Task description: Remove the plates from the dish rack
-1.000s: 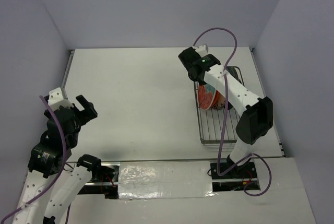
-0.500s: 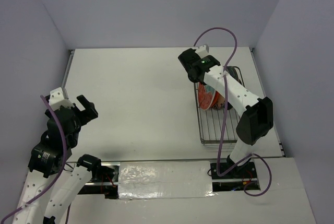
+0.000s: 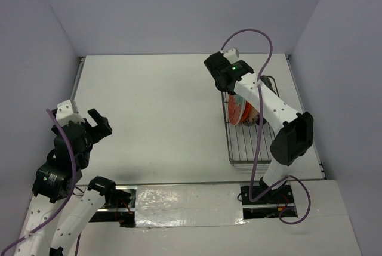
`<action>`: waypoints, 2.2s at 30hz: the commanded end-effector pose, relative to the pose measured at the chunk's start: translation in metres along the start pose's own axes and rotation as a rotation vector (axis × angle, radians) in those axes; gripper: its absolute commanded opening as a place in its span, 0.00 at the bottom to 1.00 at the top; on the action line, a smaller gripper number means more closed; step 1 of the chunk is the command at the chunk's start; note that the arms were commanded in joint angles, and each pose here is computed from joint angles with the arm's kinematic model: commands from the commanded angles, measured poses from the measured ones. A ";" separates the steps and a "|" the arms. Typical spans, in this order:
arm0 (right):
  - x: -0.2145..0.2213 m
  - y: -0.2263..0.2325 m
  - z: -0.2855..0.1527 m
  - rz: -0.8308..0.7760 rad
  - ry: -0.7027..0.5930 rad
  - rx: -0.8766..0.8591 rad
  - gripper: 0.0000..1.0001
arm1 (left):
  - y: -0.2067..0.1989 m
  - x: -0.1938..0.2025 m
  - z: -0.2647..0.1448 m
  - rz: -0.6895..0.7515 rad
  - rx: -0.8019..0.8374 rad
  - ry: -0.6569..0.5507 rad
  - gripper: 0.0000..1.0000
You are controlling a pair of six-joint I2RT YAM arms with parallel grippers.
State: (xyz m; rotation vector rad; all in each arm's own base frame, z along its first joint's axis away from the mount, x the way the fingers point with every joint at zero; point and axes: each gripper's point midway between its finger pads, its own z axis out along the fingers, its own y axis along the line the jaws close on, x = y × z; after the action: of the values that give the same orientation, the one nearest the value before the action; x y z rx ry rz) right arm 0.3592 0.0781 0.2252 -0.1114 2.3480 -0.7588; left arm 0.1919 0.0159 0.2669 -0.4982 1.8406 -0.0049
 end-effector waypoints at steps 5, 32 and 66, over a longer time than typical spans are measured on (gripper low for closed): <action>-0.042 -0.070 -0.055 0.131 -0.169 0.059 0.00 | -0.003 -0.007 0.003 0.004 0.002 -0.024 1.00; -0.087 -0.047 -0.281 0.341 -0.733 -1.120 0.00 | -0.247 -0.026 -0.082 -0.080 1.374 0.337 1.00; -0.068 -0.014 -0.296 0.359 -0.748 -1.364 0.00 | -0.281 0.025 -0.060 -0.038 1.298 0.406 0.00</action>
State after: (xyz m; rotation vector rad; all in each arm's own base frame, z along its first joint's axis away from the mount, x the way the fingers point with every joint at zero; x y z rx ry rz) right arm 0.2451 0.2035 0.3917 -0.4341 1.8930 0.7379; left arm 0.2290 -0.2514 0.2940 0.3518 1.9829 -1.2376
